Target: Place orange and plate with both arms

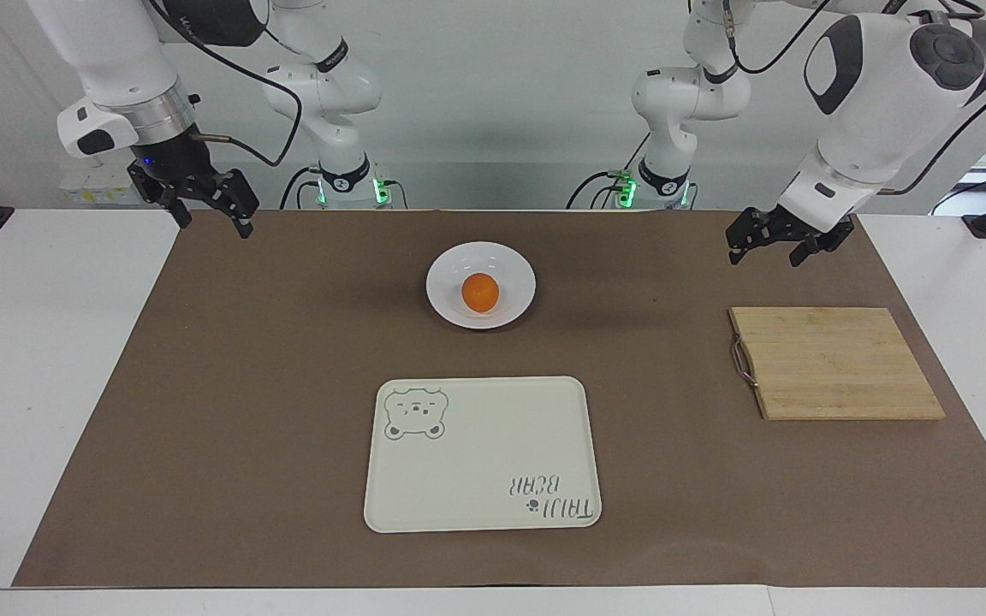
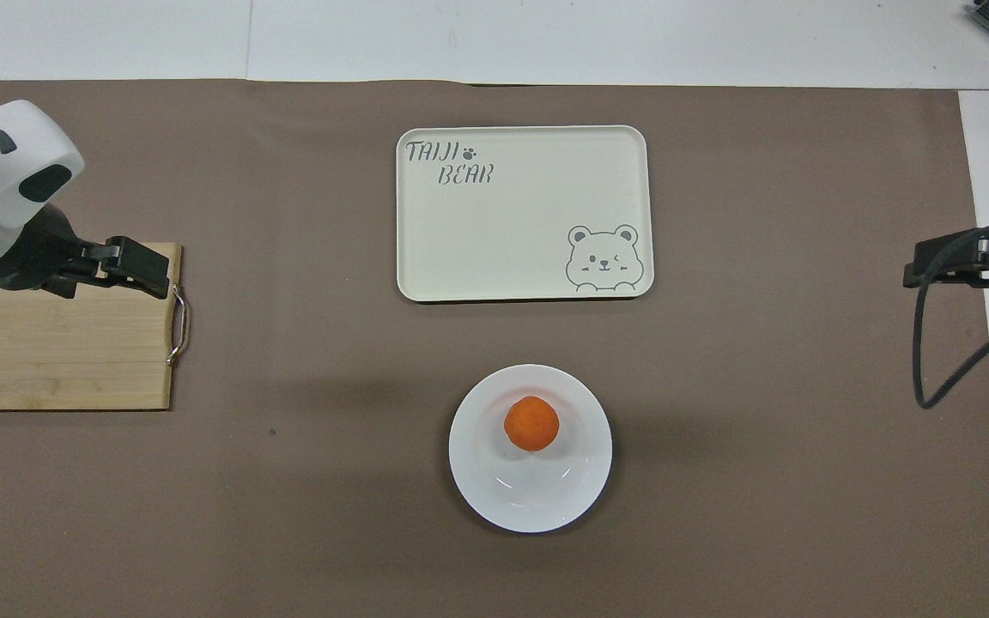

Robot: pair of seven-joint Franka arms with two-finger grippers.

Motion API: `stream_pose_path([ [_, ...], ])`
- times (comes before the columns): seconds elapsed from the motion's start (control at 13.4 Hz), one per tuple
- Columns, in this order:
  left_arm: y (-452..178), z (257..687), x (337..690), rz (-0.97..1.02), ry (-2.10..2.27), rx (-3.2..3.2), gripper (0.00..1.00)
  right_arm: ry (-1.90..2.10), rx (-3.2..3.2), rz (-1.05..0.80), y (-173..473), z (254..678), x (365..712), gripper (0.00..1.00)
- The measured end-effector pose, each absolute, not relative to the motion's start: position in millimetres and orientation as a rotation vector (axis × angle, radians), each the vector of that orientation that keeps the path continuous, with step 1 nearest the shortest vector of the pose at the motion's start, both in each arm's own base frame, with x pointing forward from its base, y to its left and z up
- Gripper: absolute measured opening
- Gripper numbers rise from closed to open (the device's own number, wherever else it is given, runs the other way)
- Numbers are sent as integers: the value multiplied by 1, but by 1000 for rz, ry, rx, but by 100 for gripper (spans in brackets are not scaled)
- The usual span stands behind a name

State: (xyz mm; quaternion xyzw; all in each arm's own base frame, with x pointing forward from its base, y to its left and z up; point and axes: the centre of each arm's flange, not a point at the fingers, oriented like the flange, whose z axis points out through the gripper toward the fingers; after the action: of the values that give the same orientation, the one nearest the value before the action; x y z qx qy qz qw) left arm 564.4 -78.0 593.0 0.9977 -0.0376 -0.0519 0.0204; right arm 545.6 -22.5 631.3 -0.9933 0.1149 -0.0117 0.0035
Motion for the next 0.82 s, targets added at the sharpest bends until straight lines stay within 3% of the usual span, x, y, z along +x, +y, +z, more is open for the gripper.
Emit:
stream_pose_path([
  [0.82,-59,599,562,-162,-67,3095,100,360,-3114,-37,-23,631,546,100],
])
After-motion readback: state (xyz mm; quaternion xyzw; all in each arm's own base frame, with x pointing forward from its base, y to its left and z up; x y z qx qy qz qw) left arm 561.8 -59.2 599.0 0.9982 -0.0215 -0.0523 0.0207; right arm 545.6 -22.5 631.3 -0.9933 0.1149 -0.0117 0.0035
